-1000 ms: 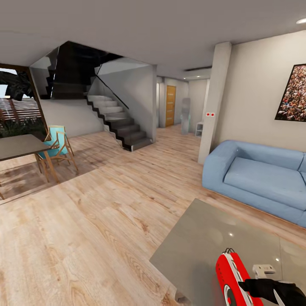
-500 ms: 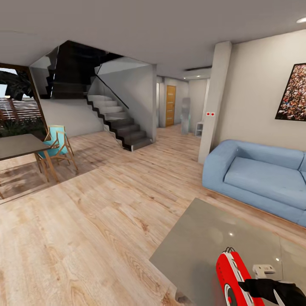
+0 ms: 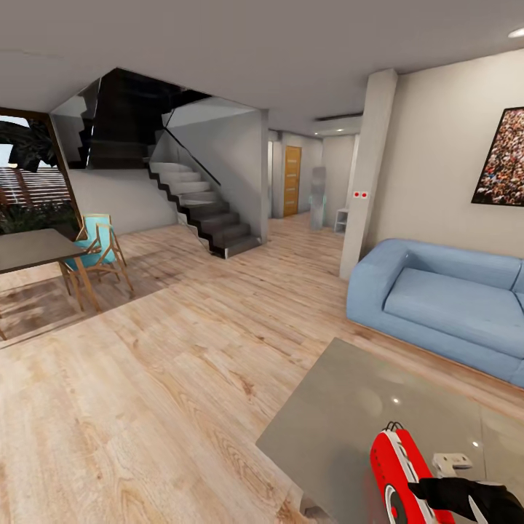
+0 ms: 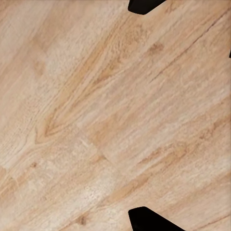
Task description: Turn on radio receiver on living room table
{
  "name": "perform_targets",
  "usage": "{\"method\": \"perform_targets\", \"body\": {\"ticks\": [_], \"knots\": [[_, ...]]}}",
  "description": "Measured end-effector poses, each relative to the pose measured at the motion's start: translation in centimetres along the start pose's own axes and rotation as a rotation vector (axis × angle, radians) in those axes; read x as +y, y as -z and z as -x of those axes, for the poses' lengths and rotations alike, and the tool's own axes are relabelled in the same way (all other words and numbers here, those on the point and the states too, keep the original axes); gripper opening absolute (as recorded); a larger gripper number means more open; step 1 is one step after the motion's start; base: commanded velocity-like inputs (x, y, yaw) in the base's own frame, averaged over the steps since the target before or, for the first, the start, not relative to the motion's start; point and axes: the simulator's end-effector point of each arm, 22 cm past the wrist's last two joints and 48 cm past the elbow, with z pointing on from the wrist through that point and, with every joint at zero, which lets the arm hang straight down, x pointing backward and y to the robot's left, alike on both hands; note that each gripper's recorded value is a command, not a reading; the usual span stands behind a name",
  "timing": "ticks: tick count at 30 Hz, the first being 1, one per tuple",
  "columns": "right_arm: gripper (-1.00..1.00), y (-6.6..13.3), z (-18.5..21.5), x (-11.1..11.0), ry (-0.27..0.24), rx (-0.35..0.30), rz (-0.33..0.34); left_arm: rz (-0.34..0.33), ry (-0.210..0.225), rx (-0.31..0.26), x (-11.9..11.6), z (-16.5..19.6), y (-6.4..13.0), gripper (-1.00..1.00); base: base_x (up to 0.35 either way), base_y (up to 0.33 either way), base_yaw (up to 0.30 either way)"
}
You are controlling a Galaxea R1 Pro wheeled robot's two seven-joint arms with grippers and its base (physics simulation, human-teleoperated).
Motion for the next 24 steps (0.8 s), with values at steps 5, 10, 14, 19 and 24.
{"method": "perform_targets", "body": {"ticks": [5, 10, 14, 19, 24], "knots": [[1.00, 0.00, 0.00, 0.00, 0.000, 0.000, 0.000, 0.000, 0.000, -0.001, 0.00, 0.02, 0.00, 1.00, 0.000, 0.000, 0.000], [1.00, 0.00, 0.00, -0.01, 0.000, 0.000, 0.000, 0.000, 0.000, -0.001, 0.00, 0.02, 0.00, 1.00, 0.000, 0.000, 0.000], [1.00, 0.00, 0.03, -0.02, 0.000, -0.001, -0.001, 0.000, 0.000, -0.001, 0.00, 0.02, 0.00, 1.00, 0.000, 0.000, 0.000], [1.00, -0.14, -0.06, 0.03, 0.002, -0.001, 0.000, 0.000, 0.000, -0.001, -0.04, -0.07, -0.12, 1.00, 0.000, 0.000, 0.000], [-1.00, -0.41, -0.22, 0.02, 0.002, -0.001, -0.001, 0.000, 0.000, -0.001, -0.12, -0.25, -0.36, 1.00, 0.000, 0.000, 0.000]]}}
